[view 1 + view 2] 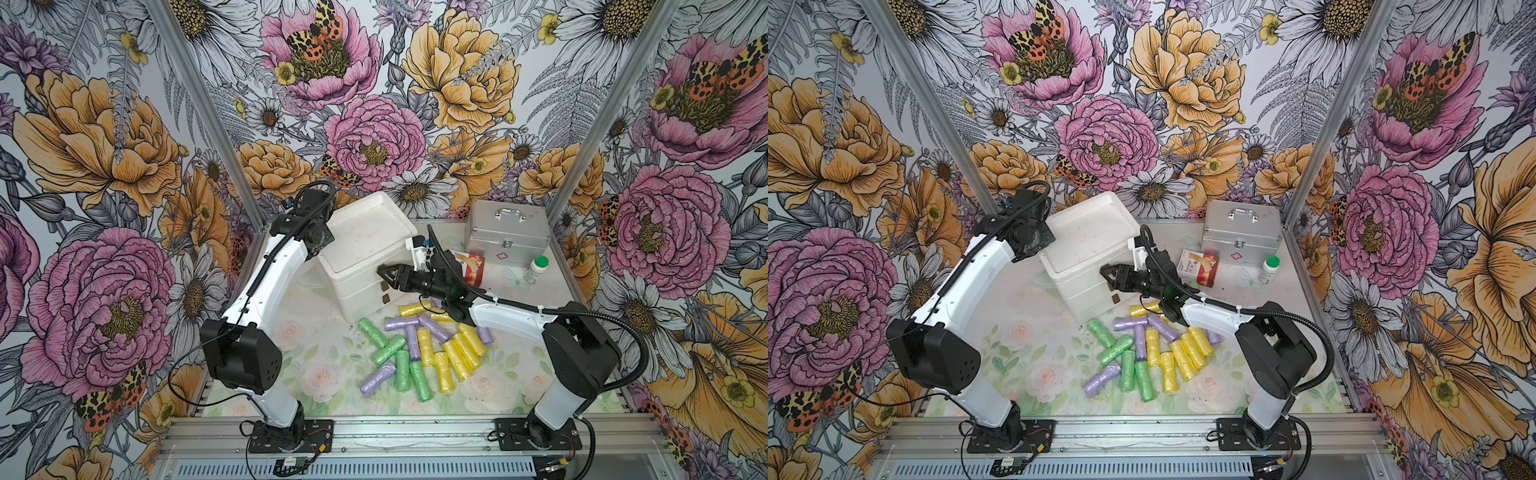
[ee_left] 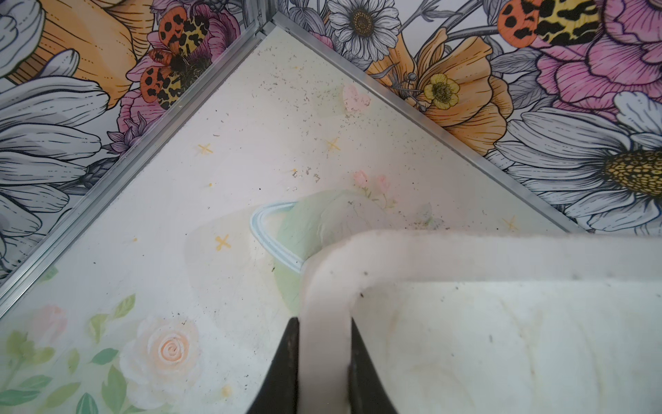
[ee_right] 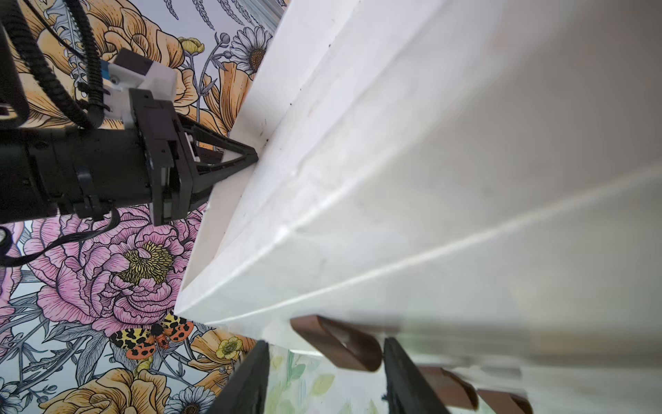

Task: Sort the rolls of trash bags by color and place them into the drawer
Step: Open the drawer in the storage box.

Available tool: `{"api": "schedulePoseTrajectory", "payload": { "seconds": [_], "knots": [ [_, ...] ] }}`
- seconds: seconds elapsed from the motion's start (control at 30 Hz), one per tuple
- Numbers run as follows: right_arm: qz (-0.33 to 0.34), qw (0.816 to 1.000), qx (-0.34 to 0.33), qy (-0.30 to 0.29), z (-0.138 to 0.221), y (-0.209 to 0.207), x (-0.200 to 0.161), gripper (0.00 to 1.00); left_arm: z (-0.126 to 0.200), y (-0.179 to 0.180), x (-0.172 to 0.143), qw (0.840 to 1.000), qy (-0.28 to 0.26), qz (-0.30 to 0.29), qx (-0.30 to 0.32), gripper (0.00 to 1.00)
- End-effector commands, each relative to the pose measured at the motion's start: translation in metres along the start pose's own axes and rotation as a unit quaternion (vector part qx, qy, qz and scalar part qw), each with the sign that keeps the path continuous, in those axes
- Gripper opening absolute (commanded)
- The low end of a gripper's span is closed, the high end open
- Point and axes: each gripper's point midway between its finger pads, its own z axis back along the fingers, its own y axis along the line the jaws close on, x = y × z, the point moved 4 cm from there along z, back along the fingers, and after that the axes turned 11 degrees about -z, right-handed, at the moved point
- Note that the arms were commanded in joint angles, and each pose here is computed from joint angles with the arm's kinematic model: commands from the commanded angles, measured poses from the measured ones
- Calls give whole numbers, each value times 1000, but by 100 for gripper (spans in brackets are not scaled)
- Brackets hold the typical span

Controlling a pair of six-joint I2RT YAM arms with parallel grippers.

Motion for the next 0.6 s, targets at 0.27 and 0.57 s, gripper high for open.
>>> {"api": "schedulePoseTrajectory", "payload": {
  "seconds": [0.27,0.57],
  "knots": [
    [-32,999,37,-5,-15,-9,2,51,1,-14,16,1000,6,21,-15,0],
    [-47,996,69,-23,-11,-12,9,45,-7,-19,3,1000,21,10,-7,0]
  ]
}}
